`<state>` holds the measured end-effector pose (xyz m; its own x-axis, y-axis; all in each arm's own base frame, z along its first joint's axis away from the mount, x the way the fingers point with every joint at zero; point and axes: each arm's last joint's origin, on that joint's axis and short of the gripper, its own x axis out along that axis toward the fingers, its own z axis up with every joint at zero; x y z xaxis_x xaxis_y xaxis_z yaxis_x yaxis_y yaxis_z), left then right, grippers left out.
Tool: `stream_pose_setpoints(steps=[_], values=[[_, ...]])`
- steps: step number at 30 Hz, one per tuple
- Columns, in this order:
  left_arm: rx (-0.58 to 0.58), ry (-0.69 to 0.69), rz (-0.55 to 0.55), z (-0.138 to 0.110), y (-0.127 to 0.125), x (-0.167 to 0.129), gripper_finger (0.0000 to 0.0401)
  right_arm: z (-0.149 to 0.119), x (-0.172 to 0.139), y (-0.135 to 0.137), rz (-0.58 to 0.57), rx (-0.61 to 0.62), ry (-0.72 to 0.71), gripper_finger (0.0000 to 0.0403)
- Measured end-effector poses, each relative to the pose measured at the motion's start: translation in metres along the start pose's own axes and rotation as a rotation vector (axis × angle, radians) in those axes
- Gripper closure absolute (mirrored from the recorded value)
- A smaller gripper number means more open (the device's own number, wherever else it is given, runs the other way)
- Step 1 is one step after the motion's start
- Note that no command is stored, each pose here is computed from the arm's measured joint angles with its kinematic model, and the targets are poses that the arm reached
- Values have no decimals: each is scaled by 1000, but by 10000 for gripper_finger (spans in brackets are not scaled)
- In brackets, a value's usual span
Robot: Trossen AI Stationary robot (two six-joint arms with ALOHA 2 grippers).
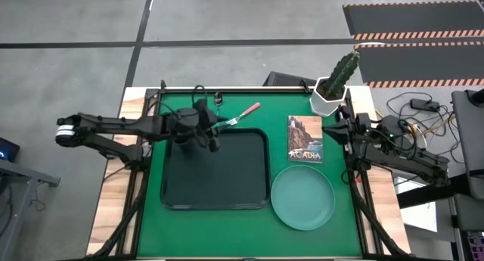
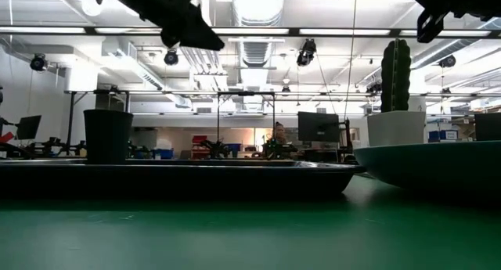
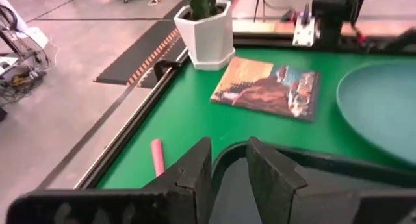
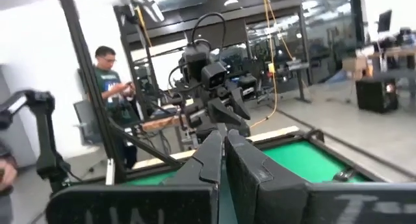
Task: Pick and place plate/cup/fork/spoon on tray
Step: Put the pink fork on the black serving tray
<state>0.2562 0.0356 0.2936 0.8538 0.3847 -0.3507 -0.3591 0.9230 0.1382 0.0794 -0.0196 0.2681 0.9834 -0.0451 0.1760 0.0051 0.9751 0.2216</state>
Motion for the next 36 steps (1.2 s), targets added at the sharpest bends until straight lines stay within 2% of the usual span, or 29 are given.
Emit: stream_pose_setpoints(steps=[7, 13, 17, 23, 28, 30, 36], values=[[92, 33, 54, -5, -1, 8, 321, -5, 21, -10, -78, 35, 41, 394], [143, 39, 58, -7, -1, 8, 321, -3, 62, -23, -119, 3, 156, 394], [161, 56, 57, -13, -1, 9, 321, 7, 82, -28, -183, -55, 173, 394], [218, 101, 51, -29, -2, 10, 321, 2, 112, -39, -185, -106, 230, 394], [212, 80, 52, -26, -1, 5, 321, -18, 135, -52, -183, -113, 242, 394], [213, 83, 49, -27, -1, 1, 321, -15, 144, -54, -172, -127, 207, 394], [210, 103, 45, -27, 3, -11, 321, -23, 174, -66, -185, -125, 297, 394]])
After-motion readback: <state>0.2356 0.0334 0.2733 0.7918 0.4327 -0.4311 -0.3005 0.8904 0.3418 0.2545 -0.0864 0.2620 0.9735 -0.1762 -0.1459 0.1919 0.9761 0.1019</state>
